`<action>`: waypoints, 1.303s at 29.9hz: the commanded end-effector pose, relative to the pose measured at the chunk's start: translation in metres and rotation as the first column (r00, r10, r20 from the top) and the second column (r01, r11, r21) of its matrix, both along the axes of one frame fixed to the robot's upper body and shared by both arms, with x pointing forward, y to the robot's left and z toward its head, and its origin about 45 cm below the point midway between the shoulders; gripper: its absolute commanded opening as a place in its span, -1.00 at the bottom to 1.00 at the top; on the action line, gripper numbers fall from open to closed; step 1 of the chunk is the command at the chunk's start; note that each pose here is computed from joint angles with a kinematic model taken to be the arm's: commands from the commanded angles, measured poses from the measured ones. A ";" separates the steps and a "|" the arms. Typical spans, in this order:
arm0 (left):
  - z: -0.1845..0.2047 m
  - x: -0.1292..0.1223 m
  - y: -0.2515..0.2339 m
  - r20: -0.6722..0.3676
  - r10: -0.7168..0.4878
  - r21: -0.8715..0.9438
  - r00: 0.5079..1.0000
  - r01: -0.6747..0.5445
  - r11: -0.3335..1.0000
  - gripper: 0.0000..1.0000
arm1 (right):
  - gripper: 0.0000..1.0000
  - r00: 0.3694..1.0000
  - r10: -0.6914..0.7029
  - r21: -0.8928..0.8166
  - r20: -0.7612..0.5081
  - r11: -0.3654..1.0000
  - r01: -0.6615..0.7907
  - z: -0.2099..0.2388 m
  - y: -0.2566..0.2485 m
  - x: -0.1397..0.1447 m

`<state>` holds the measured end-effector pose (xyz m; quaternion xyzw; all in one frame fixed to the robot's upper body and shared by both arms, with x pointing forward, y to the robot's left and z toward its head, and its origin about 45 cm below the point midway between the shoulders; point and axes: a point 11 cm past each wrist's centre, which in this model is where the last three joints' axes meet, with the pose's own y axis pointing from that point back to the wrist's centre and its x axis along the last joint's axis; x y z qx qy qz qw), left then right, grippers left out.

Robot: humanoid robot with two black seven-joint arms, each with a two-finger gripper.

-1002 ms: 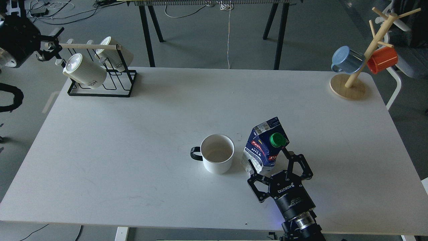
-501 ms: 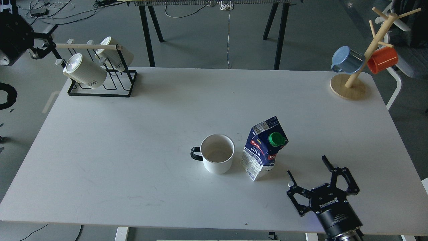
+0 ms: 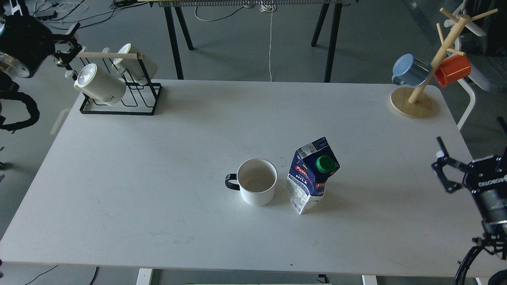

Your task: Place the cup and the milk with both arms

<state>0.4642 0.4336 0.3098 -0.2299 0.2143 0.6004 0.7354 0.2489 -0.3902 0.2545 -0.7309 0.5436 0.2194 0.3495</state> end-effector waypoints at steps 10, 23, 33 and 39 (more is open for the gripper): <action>-0.016 -0.004 -0.001 0.007 0.042 -0.182 0.999 -0.040 0.982 0.98 | 0.97 0.992 0.021 -0.061 0.124 0.998 -0.013 0.053 -0.008 0.114; -0.022 0.001 -0.019 0.023 0.034 -0.262 0.999 -0.026 0.965 0.99 | 0.98 0.999 -0.019 -0.071 0.051 0.997 0.022 0.072 -0.004 0.210; -0.021 0.004 -0.030 0.037 0.022 -0.294 0.999 -0.010 0.956 0.99 | 0.98 0.996 -0.080 0.010 -0.038 0.997 0.080 0.036 0.000 0.225; -0.021 0.004 -0.031 0.038 0.021 -0.293 0.999 -0.009 0.956 0.99 | 0.98 0.996 -0.085 0.012 -0.013 0.996 0.085 0.049 0.000 0.230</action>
